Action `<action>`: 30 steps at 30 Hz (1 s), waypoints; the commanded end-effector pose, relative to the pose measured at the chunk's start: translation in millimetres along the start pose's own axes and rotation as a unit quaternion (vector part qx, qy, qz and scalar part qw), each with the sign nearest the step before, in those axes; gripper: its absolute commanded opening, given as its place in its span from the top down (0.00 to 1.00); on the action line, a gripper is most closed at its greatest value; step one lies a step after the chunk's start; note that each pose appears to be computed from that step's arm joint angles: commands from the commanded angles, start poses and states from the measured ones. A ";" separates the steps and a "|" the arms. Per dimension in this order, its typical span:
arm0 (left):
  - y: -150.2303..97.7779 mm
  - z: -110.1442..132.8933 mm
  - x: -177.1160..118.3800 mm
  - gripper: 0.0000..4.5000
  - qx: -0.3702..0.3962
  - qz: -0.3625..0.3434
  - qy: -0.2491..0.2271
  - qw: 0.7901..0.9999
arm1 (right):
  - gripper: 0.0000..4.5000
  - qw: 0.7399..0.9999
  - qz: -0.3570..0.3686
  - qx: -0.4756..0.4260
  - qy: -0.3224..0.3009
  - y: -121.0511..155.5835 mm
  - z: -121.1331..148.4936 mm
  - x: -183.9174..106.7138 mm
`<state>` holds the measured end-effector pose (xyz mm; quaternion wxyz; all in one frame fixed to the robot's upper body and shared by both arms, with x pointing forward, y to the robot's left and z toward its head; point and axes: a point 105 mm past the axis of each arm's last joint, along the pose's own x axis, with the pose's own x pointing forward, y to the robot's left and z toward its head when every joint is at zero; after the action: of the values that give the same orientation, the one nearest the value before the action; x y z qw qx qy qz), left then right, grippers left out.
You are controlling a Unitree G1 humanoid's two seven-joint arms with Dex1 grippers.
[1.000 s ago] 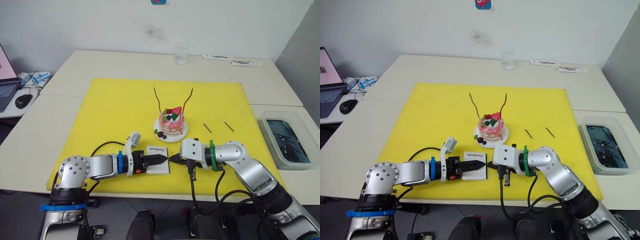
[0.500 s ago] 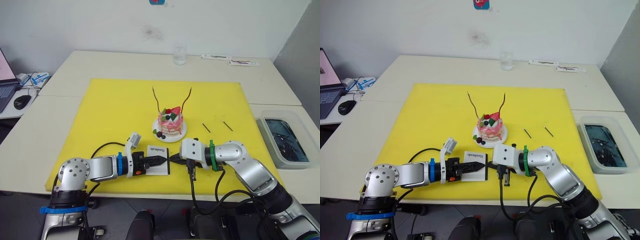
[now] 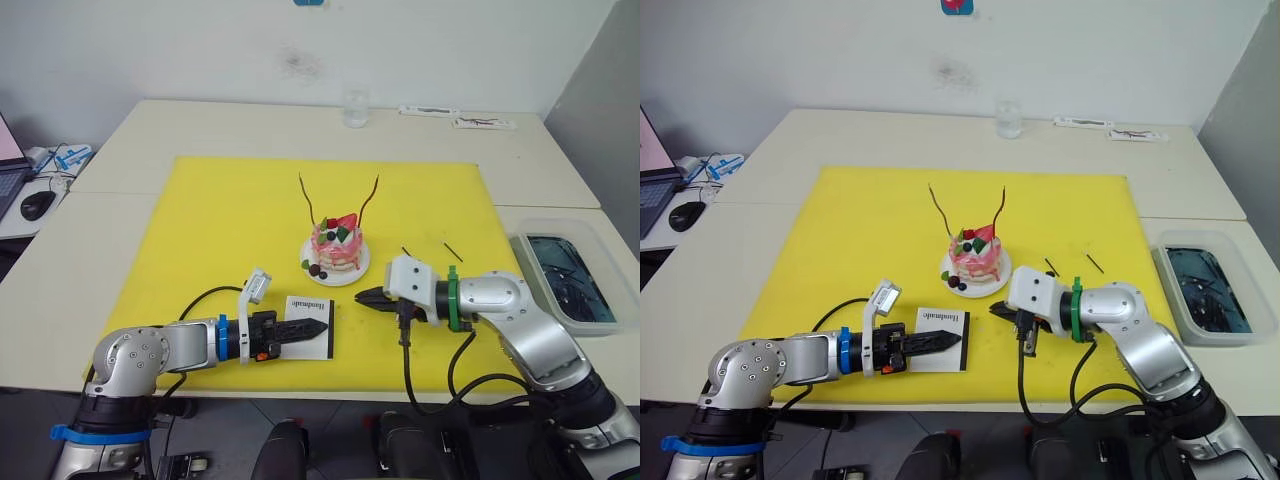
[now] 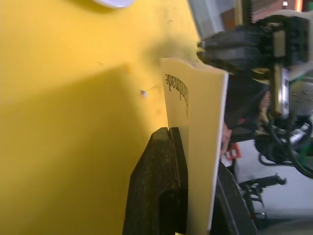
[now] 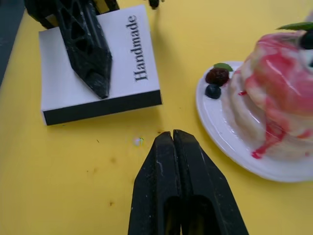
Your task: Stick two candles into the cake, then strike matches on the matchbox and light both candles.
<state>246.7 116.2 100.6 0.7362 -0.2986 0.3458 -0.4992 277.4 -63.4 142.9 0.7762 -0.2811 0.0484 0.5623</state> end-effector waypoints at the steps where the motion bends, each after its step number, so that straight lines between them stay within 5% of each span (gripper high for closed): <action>1: -14.6 3.8 -2.6 0.99 -0.003 -0.050 0.003 0.999 | 1.00 0.999 -0.037 -0.009 -0.023 -8.4 14.5 -15.7; 13: -16.9 15.2 -2.8 0.99 -0.010 -0.067 -0.012 0.998 | 1.00 0.984 -0.172 0.043 0.009 -35.8 -7.6 -56.5; 16: -17.6 19.9 -3.5 1.00 0.003 -0.060 -0.021 0.998 | 0.87 0.976 -0.206 0.075 0.013 -40.4 -15.8 -62.4; 23: -29.9 23.0 -5.7 1.00 0.037 -0.061 -0.029 0.997 | 0.30 0.956 -0.271 0.108 0.021 -51.1 -35.9 -56.3; 30: -33.8 28.2 -4.5 1.00 0.044 -0.059 -0.048 0.996 | 0.30 0.934 -0.326 0.145 -0.007 -71.9 -50.3 -34.5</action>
<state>251.2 113.8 131.3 0.7304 -0.3152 0.2974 -0.5279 336.7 -132.8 129.1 0.9459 -0.1567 0.0612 0.2774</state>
